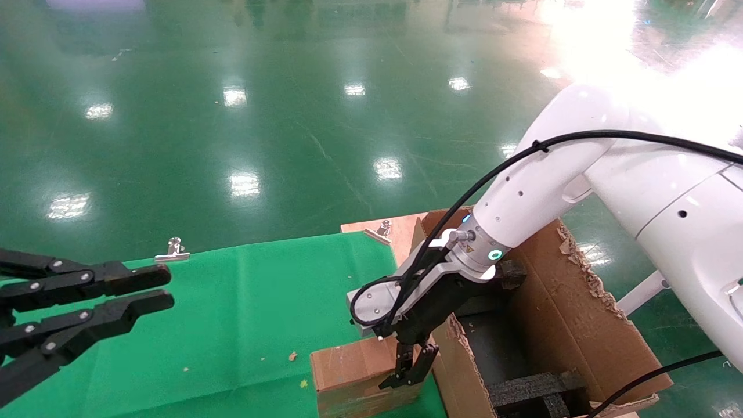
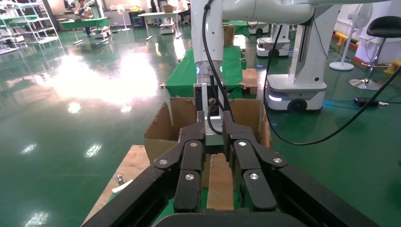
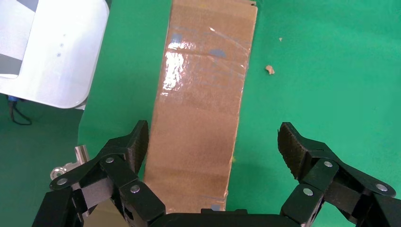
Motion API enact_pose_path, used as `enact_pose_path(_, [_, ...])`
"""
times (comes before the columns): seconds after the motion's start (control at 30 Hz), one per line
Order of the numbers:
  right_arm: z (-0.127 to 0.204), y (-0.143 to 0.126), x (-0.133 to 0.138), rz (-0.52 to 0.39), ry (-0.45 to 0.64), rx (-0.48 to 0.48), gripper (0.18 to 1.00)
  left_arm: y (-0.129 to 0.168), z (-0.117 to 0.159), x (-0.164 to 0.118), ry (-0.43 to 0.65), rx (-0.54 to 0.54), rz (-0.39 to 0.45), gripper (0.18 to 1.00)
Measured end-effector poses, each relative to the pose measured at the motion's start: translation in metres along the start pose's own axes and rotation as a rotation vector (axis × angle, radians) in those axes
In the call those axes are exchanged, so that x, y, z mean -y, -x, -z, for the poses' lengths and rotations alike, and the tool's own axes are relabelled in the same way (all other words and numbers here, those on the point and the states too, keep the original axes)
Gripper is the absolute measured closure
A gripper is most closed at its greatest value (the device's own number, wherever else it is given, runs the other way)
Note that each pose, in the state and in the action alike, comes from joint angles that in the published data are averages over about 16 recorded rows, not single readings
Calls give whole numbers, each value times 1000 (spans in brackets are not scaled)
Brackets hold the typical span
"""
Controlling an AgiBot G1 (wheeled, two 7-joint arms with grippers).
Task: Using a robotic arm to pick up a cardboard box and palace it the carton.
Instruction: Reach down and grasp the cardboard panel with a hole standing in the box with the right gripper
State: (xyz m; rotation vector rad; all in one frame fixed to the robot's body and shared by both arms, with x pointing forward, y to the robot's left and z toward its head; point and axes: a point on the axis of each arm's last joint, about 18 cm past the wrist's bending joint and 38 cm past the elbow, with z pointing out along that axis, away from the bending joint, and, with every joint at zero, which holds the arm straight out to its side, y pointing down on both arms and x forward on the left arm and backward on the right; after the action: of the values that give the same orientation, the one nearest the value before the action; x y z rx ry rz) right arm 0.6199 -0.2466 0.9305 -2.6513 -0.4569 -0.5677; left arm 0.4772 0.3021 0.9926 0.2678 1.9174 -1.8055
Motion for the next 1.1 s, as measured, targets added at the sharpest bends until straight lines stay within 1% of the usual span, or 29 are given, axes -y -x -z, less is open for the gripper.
enact_pose_path(0.2, [0, 1, 0, -5, -7, -3, 203, 0, 0, 0, 0, 0, 0, 899])
enact_pose_path(0.3, [0, 1, 0, -7, -10, -4, 219, 0, 0, 0, 0, 0, 0, 847])
enact_pose_path(0.4, [0, 1, 0, -8, -12, -5, 252, 0, 0, 0, 0, 0, 0, 803])
enact_pose_path(0.5, [0, 1, 0, -9, -14, -6, 281, 0, 0, 0, 0, 0, 0, 733])
enact_pose_path(0.6, [0, 1, 0, -10, -16, -7, 335, 0, 0, 0, 0, 0, 0, 674])
enact_pose_path(0.7, [0, 1, 0, -11, -17, -7, 381, 0, 0, 0, 0, 0, 0, 593])
enact_pose_path(0.93, [0, 1, 0, -12, -18, -9, 544, 0, 0, 0, 0, 0, 0, 428])
enact_pose_path(1.03, [0, 1, 0, -12, -19, -9, 622, 0, 0, 0, 0, 0, 0, 376])
enact_pose_path(1.1, [0, 2, 0, -13, -21, -9, 657, 0, 0, 0, 0, 0, 0, 335])
